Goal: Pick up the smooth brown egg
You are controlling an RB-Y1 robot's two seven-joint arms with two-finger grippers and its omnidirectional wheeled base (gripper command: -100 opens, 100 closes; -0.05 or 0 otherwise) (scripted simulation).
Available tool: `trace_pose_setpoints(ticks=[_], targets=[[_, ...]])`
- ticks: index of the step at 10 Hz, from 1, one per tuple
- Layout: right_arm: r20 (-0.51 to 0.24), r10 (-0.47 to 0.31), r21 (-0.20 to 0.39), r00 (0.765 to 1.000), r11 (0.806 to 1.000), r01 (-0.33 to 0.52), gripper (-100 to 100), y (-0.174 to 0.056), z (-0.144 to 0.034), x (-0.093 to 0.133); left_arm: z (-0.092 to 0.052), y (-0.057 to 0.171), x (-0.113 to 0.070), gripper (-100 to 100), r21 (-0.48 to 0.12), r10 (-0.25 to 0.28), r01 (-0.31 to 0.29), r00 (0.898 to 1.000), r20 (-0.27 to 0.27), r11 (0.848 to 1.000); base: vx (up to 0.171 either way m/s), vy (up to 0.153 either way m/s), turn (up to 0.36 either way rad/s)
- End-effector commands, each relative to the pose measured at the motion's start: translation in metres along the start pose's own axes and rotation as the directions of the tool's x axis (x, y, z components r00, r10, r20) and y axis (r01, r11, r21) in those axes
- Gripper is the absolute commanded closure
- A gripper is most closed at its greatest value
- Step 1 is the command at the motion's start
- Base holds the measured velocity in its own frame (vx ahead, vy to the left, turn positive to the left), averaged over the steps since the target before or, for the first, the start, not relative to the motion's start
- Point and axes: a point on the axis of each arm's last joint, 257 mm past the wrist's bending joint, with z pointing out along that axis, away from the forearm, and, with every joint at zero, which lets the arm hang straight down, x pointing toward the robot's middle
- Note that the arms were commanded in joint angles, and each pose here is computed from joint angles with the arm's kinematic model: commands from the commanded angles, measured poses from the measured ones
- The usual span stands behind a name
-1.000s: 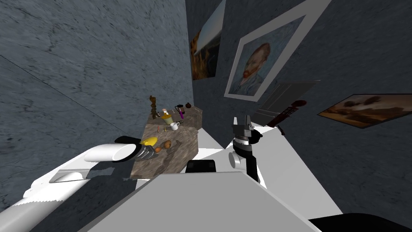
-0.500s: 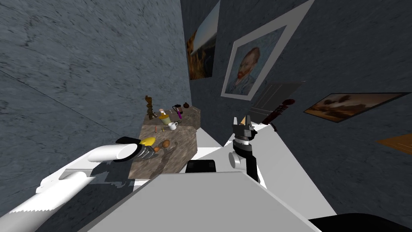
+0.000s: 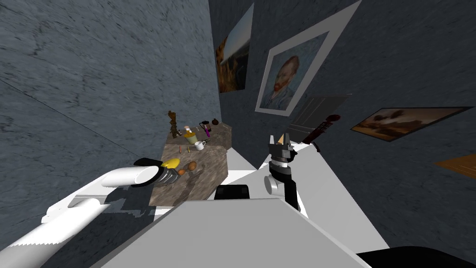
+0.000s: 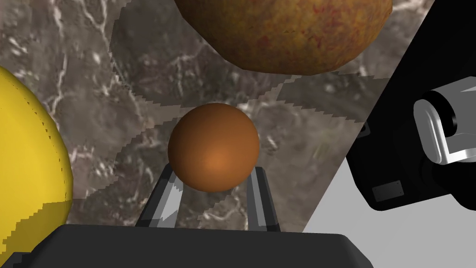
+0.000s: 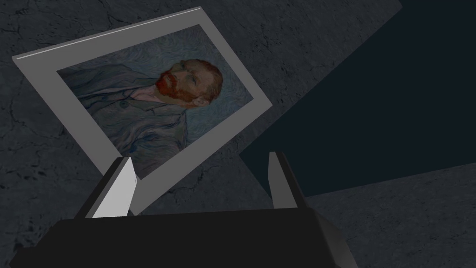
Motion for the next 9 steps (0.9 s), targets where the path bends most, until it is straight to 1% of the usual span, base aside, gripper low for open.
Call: trace_pose_setpoints(ticks=[1,2,4,7,8,9], targets=[[0.000,0.000,0.000,1.000,1.000,0.000,0,0.000,0.000,0.000,0.000,0.000,0.000,0,0.000,0.000,0.000,1.000,0.000,1.000,0.000,0.000,0.000],[0.000,0.000,0.000,1.000,1.000,0.000,0,0.000,0.000,0.000,-0.006,0.004,0.003,100,-0.003,0.012,-0.012,1.000,-0.003,1.000,0.032,0.005,0.121],[0.000,0.000,0.000,1.000,1.000,0.000,0,0.000,0.000,0.000,-0.011,0.008,0.005,100,-0.006,0.026,-0.026,1.000,-0.005,1.000,0.050,0.008,0.106],[0.000,0.000,0.000,1.000,1.000,0.000,0,0.000,0.000,0.000,-0.025,0.020,0.009,100,-0.013,0.060,-0.060,0.998,-0.011,0.998,0.055,0.011,0.106],[0.000,0.000,0.000,1.000,1.000,0.000,0,0.000,0.000,0.000,-0.022,0.016,0.007,100,-0.011,0.051,-0.052,0.999,-0.011,0.999,0.026,0.002,0.027],[0.000,0.000,0.000,1.000,1.000,0.000,0,0.000,0.000,0.000,-0.023,0.017,0.007,0,-0.011,0.053,-0.053,0.999,-0.010,0.999,0.000,0.000,0.000]])
